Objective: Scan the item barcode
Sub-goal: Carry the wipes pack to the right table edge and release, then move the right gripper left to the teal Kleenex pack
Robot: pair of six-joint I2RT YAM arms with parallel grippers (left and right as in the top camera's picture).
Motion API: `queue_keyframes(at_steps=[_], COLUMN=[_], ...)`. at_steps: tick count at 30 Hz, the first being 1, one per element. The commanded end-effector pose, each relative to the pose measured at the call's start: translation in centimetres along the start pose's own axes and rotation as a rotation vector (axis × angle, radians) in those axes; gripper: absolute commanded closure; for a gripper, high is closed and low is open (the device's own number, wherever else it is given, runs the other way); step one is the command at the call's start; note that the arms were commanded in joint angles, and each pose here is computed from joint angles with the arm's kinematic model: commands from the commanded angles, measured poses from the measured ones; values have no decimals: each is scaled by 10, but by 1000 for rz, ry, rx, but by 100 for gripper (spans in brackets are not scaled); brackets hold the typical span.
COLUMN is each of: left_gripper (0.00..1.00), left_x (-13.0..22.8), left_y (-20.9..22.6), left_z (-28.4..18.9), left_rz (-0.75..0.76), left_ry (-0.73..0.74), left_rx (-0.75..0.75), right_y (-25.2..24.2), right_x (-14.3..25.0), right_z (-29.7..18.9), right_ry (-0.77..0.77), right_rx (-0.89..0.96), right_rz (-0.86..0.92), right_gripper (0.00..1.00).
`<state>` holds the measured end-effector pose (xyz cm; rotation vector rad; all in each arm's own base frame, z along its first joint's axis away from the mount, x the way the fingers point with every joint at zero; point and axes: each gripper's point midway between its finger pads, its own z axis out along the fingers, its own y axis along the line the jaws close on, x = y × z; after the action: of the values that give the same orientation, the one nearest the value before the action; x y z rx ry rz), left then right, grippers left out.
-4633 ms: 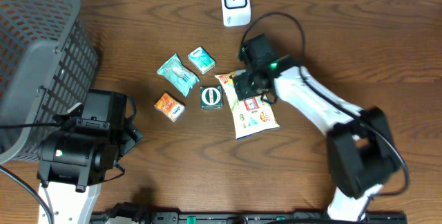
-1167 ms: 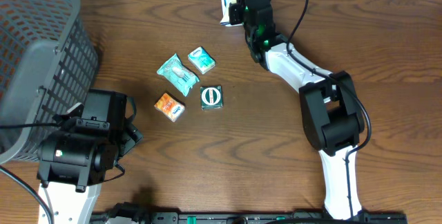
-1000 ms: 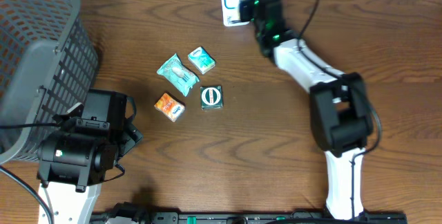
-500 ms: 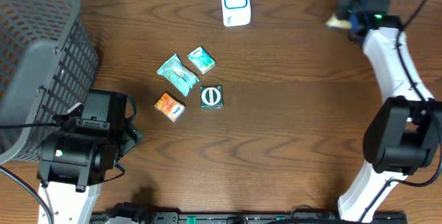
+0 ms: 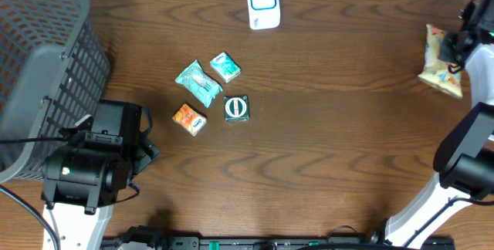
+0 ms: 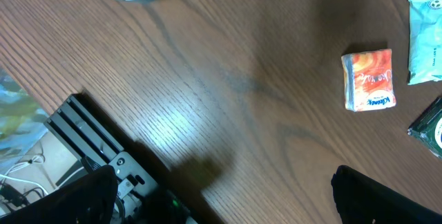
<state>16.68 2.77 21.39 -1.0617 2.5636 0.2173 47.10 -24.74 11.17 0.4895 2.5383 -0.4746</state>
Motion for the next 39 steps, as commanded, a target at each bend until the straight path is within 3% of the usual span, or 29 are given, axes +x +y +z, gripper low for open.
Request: queue_keyframes(at_steps=[1,6,10,13,17,22,27,33,39], left_gripper=[2,3,2,3,3,2,2,2,3], left_x=[-5,-5,-5,-5,-5,-5,-5,-5,-5], left_y=[1,1,1,1,1,1,1,1,1], left_z=[-5,-5,-5,-5,-5,-5,-5,-5,-5], left_rz=[-19,-20,-20,-20,-20,-20,-20,-20,-20], left_ry=[-25,-25,-25,-25,-25,-25,-25,-25,-25], left_rx=[4,4,4,4,4,4,4,4,4], right_y=[-25,-6,52,97,168,267,343,425,490], right_x=[7,2,-20,-30,-25,17,52,98,143], right_z=[-3,-20,-58,-93,-145,-206,-227,-228,-231], right_ry=[34,16,-66,-109,-116,-19,-18,-51,-62], right_rx=[109,9,-269,-451,-699,-1021,-1075,-1035,-1082], right_rz=[-5,29,67,47,-26,-184,-355,-520,-593], right_gripper=[78,68,43,35,33,26,28,23,30])
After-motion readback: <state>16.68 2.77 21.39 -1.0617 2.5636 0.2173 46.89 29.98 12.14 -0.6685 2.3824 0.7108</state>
